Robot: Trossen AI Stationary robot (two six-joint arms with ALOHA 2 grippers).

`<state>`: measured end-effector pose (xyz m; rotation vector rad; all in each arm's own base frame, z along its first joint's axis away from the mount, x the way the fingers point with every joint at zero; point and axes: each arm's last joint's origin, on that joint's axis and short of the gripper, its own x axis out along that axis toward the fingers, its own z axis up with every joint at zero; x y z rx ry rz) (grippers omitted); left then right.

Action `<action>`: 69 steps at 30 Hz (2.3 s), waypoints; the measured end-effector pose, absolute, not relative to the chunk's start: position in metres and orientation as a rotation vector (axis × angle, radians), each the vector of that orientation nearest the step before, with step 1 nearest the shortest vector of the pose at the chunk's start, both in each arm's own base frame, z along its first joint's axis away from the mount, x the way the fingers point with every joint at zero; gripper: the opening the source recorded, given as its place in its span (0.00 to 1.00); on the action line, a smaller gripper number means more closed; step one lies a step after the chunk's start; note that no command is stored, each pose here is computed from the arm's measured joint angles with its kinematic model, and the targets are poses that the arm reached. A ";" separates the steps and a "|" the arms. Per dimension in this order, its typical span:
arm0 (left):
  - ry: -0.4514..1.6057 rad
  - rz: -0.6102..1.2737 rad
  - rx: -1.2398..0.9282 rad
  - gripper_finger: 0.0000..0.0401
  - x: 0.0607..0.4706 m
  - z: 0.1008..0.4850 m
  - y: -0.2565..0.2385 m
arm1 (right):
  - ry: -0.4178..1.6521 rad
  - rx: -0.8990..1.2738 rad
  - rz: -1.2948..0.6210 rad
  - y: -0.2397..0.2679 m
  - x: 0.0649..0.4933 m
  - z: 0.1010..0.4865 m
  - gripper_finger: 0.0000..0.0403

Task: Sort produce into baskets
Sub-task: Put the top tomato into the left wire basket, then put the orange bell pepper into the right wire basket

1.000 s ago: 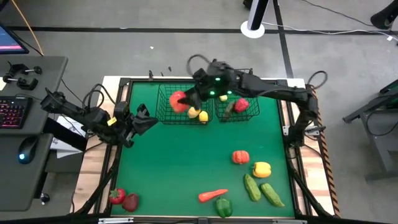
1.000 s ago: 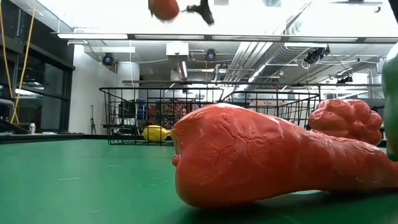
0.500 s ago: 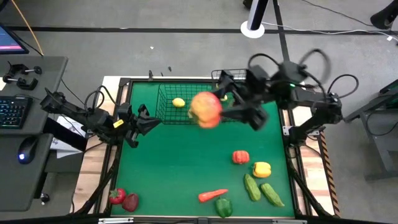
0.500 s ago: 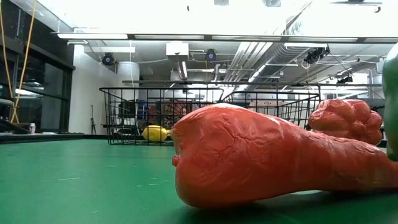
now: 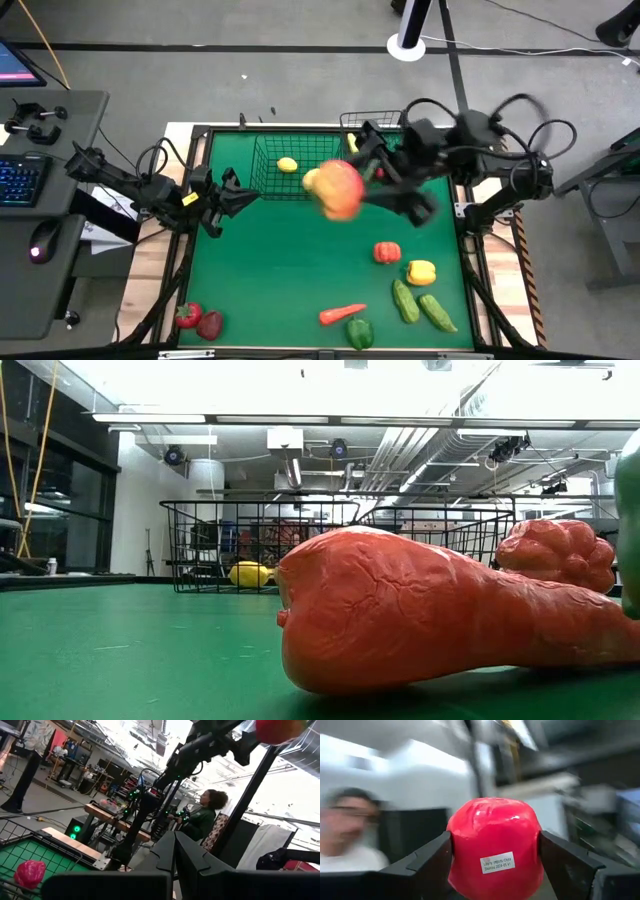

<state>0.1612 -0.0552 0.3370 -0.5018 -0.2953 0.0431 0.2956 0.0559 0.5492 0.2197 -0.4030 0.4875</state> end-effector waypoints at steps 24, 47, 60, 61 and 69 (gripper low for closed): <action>-0.292 0.062 -0.526 0.00 0.161 0.336 -0.055 | 0.525 0.481 -0.750 -0.045 0.377 0.382 0.68; -0.256 0.098 -0.509 0.00 0.162 0.332 -0.054 | 0.626 0.502 -0.423 -0.051 0.352 0.404 0.94; -0.254 0.184 -0.510 0.00 0.162 0.330 -0.052 | 1.045 0.424 -0.507 0.084 0.292 0.386 0.94; -0.253 0.184 -0.510 0.00 0.162 0.330 -0.052 | 1.060 0.431 -0.542 0.093 0.289 0.382 0.94; -0.243 0.187 -0.505 0.00 0.163 0.329 -0.052 | 1.098 0.646 -0.807 0.130 0.278 0.350 0.94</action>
